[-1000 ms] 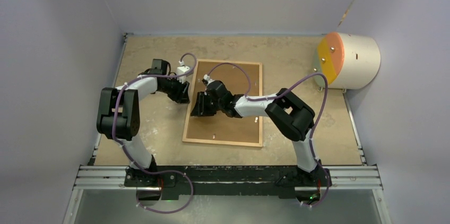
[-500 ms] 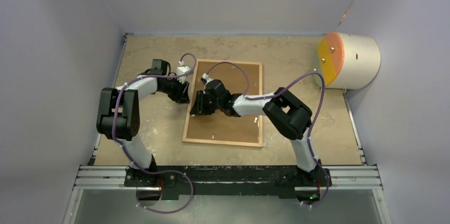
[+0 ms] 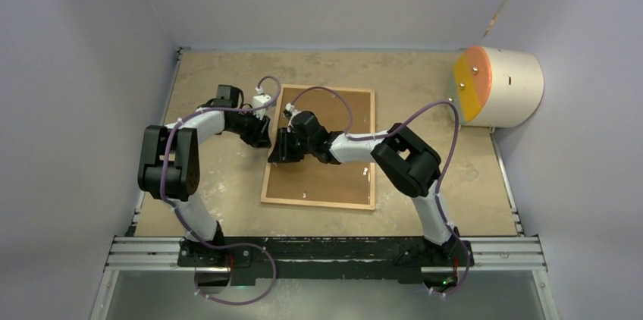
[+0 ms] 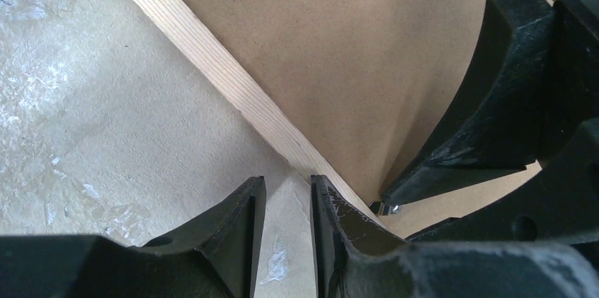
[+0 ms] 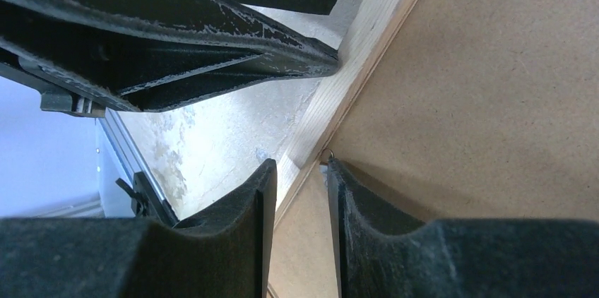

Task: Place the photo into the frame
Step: Install the photo frame at the center of the board.

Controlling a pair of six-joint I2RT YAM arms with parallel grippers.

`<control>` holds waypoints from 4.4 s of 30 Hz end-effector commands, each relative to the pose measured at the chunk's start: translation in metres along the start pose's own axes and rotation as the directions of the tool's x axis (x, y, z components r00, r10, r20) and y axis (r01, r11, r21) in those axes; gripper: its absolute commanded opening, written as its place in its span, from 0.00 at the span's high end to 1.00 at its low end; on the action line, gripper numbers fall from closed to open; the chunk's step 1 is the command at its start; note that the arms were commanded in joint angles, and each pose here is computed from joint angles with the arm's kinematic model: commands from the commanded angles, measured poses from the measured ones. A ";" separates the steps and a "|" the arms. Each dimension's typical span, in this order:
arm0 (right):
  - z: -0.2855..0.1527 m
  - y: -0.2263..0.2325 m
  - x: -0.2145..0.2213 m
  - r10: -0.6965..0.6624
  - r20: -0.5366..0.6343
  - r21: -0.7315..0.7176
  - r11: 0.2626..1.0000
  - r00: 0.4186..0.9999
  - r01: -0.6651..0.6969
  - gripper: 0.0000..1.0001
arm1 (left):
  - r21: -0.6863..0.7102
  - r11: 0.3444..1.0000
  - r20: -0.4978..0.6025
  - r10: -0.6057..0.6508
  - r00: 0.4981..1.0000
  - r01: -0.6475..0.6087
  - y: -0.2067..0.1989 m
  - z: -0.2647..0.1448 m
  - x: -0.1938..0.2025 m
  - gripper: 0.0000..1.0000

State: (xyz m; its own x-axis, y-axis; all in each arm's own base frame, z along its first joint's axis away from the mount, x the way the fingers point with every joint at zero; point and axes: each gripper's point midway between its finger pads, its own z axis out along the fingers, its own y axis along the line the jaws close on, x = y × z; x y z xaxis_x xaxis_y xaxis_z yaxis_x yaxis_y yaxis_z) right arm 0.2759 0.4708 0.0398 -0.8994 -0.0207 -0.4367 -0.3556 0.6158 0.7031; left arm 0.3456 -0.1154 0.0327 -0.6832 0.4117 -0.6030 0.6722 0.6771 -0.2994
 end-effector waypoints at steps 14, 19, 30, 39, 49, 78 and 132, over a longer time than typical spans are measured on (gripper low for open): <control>0.007 0.028 0.019 -0.058 -0.135 -0.158 0.987 0.989 0.036 0.67 | -0.010 1.000 -0.001 0.024 1.000 -0.024 0.004 0.002 0.004 0.73; 0.007 0.030 0.023 -0.067 -0.159 -0.179 0.983 0.985 0.038 0.69 | -0.011 1.000 0.002 0.023 1.000 -0.023 0.004 0.002 0.004 0.74; -0.011 0.021 -0.002 0.010 -0.102 -0.219 0.975 0.995 -0.033 0.70 | 0.024 0.999 0.027 -0.041 0.999 0.041 0.006 -0.005 0.003 0.78; -0.010 0.013 -0.011 0.021 -0.059 -0.216 0.976 0.998 -0.034 0.70 | 0.030 0.999 0.019 -0.045 0.999 0.045 0.005 -0.001 0.010 0.91; 0.002 0.017 0.006 -0.011 -0.119 -0.220 0.975 0.993 -0.016 0.71 | 0.035 0.998 0.019 -0.051 0.999 0.051 0.006 0.001 0.010 0.92; -0.002 0.004 -0.019 -0.058 -0.114 -0.183 0.982 0.992 0.036 0.73 | 0.060 0.996 0.028 -0.061 0.998 0.060 0.003 -0.002 0.003 0.95; -0.009 -0.065 -0.151 0.105 0.102 -0.074 0.993 0.989 -0.097 0.47 | 0.114 0.975 0.101 -0.204 0.974 0.192 0.033 0.019 -0.029 0.79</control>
State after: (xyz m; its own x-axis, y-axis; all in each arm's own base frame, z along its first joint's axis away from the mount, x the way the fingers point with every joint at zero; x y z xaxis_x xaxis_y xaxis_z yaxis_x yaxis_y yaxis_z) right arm 0.4198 0.4198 0.0646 -0.9028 0.1020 -0.4178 -0.2982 0.5516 0.7790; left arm 0.3864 -0.1159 0.0329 -0.7796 0.2032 -0.5924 0.5484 0.6784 -0.4890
